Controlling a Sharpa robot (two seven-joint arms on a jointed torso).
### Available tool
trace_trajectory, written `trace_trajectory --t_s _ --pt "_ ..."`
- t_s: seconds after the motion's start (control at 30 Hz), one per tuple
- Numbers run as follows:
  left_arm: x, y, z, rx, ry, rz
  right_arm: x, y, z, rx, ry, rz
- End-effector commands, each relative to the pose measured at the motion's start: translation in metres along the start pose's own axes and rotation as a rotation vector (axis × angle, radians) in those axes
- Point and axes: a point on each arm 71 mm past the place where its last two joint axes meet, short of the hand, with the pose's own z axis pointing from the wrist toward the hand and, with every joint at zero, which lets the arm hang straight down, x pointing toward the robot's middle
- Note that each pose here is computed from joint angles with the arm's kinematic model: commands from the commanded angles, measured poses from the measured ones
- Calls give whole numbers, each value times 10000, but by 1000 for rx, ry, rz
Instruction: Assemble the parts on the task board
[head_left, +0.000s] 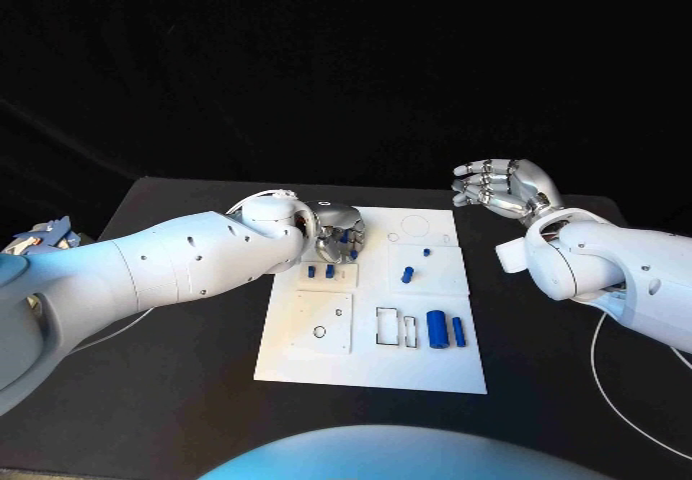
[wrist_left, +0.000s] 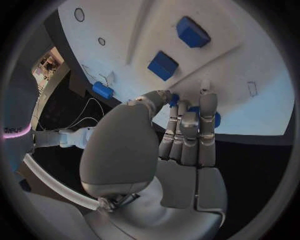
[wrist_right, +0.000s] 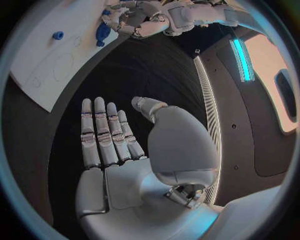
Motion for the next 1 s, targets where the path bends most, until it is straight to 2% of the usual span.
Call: trace_trajectory --t_s 0.03,0.63,0.8,1.0 --pt "35 -25 19 9 26 -5 18 8 0 -14 17 11" --pt "75 -29 44 -2 36 -8 21 1 1 -10 13 10" --pt "64 -25 41 1 13 -9 19 -5 2 -9 12 9" --pt "30 -18 28 10 -39 -27 15 -13 3 -7 10 8"
